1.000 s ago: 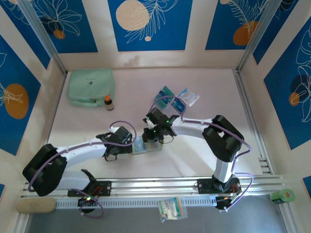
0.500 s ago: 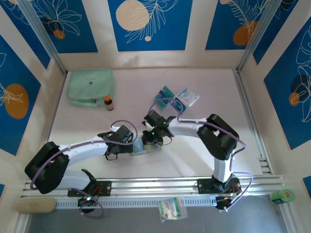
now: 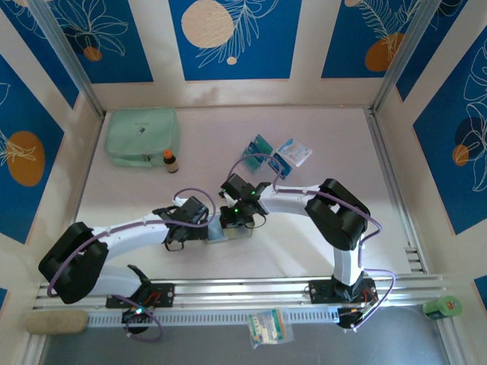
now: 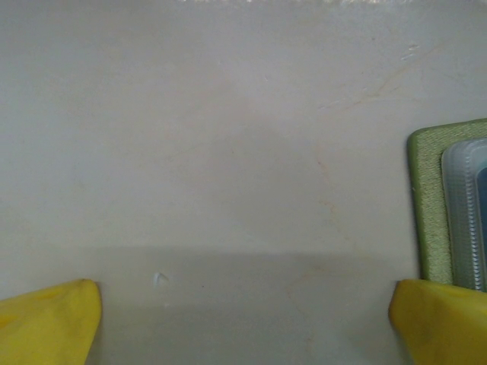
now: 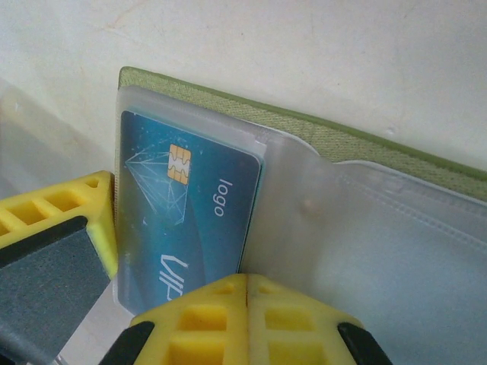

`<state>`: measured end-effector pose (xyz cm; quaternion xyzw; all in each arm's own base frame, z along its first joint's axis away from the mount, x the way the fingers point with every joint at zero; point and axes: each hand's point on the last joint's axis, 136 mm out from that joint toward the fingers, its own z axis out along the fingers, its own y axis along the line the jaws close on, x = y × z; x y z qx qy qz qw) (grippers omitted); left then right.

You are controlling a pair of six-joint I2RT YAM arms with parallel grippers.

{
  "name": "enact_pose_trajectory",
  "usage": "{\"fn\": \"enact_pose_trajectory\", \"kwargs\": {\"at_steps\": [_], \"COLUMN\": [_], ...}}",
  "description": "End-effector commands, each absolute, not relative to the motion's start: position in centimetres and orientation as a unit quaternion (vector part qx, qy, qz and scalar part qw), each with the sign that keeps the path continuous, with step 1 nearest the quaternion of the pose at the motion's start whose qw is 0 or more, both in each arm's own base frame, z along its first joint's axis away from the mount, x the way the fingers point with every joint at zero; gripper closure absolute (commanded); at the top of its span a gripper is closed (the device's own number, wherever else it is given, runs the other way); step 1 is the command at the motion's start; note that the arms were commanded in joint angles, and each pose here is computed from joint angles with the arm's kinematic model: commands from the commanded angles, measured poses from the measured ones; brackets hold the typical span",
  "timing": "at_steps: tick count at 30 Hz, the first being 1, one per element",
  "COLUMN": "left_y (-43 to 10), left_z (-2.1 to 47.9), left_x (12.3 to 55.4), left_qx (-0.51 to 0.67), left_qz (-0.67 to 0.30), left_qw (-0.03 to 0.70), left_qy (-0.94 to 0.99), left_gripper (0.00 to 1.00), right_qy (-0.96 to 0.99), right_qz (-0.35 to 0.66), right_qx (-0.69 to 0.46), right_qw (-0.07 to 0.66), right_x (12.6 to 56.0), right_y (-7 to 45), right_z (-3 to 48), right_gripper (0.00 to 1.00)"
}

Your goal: Put the credit cards into the card holder

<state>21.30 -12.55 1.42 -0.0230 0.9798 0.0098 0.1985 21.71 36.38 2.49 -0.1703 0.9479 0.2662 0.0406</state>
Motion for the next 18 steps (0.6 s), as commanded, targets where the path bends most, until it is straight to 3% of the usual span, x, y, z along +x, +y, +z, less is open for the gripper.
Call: {"fn": "enact_pose_trajectory", "kwargs": {"at_steps": [1,11,18], "left_y": [-12.4,-11.0,-10.7], "left_z": [1.3,4.5,3.8], "left_x": [21.3,21.3,21.0], "left_qx": [-0.030,-0.058,-0.059], "left_qz": [0.005,0.000,0.005], "left_qw": [0.199,0.247,0.238], "left_qy": [0.980,0.967,0.969], "left_gripper": [0.00,0.00,0.00], "right_qy": [0.943,0.947,0.943], "right_qz": [0.274,0.277,0.290], "right_qx": [-0.187,-0.161,-0.162], "right_qw": [0.018,0.036,0.034], "right_x": [20.2,21.4,21.0], "right_y": [36.9,35.0,35.3], "right_z": [2.6,3.6,4.1], "right_gripper": [1.00,0.99,0.99]}}
